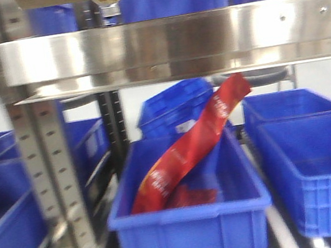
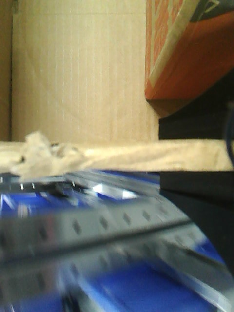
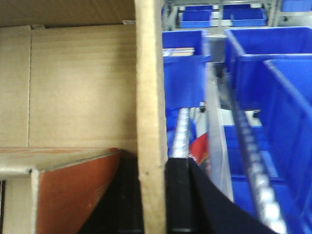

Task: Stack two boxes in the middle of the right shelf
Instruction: 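Carry the held boxes while the base drives to the steel shelf, then raise the held boxes above the middle shelf with both grippers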

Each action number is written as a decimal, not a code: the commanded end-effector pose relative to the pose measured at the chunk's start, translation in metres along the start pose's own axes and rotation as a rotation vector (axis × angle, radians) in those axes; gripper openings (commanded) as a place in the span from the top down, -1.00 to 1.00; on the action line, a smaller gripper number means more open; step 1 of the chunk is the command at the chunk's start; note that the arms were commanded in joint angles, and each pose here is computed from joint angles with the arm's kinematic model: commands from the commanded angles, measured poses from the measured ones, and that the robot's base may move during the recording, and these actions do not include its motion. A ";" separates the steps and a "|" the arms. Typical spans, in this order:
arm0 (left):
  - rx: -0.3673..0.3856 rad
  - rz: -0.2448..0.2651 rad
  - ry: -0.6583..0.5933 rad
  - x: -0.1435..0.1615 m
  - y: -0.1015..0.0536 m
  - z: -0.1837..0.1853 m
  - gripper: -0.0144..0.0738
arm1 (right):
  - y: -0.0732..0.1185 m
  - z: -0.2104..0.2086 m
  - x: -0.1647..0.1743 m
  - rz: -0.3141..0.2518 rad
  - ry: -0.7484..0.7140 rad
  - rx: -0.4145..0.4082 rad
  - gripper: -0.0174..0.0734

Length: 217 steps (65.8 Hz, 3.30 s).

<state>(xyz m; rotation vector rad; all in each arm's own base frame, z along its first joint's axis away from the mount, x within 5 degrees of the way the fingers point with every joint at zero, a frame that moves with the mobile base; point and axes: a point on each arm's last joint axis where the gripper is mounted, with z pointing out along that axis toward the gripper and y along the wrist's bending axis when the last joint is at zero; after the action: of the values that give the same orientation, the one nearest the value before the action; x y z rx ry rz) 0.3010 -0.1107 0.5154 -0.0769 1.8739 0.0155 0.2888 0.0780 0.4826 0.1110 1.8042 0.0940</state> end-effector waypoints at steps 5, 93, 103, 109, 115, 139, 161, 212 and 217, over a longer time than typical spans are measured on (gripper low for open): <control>-0.046 0.014 -0.049 -0.009 0.010 -0.006 0.93 | -0.004 -0.008 -0.012 -0.027 -0.072 0.004 0.97; -0.046 0.014 -0.049 -0.009 0.010 -0.006 0.93 | -0.004 -0.008 -0.012 -0.027 -0.072 0.004 0.97; -0.046 0.014 -0.049 -0.009 0.010 -0.006 0.93 | -0.004 -0.008 -0.012 -0.027 -0.072 0.004 0.97; -0.046 0.014 -0.049 -0.009 0.010 -0.006 0.93 | -0.004 -0.008 -0.012 -0.027 -0.072 0.004 0.97; -0.046 0.014 -0.049 -0.009 0.010 -0.006 0.93 | -0.004 -0.008 -0.012 -0.027 -0.072 0.004 0.97; -0.046 0.014 -0.049 -0.009 0.010 -0.006 0.93 | -0.003 -0.009 -0.014 -0.027 -0.089 -0.011 0.97; -0.044 0.015 -0.013 -0.006 0.010 -0.007 0.93 | 0.001 -0.010 -0.010 0.070 -0.029 -0.053 0.94; 0.049 0.029 0.339 0.026 0.028 0.040 0.93 | 0.057 0.035 0.028 0.070 0.398 0.046 0.92; 0.047 0.030 0.346 0.026 0.028 0.040 0.90 | 0.059 0.040 0.031 0.063 0.398 0.046 0.92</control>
<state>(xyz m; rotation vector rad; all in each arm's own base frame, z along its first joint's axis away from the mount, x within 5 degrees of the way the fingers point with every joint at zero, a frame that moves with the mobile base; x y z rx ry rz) 0.3316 -0.0808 0.4696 -0.0254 2.2658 0.0193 0.3181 0.1396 0.4458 0.1996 2.2518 0.0986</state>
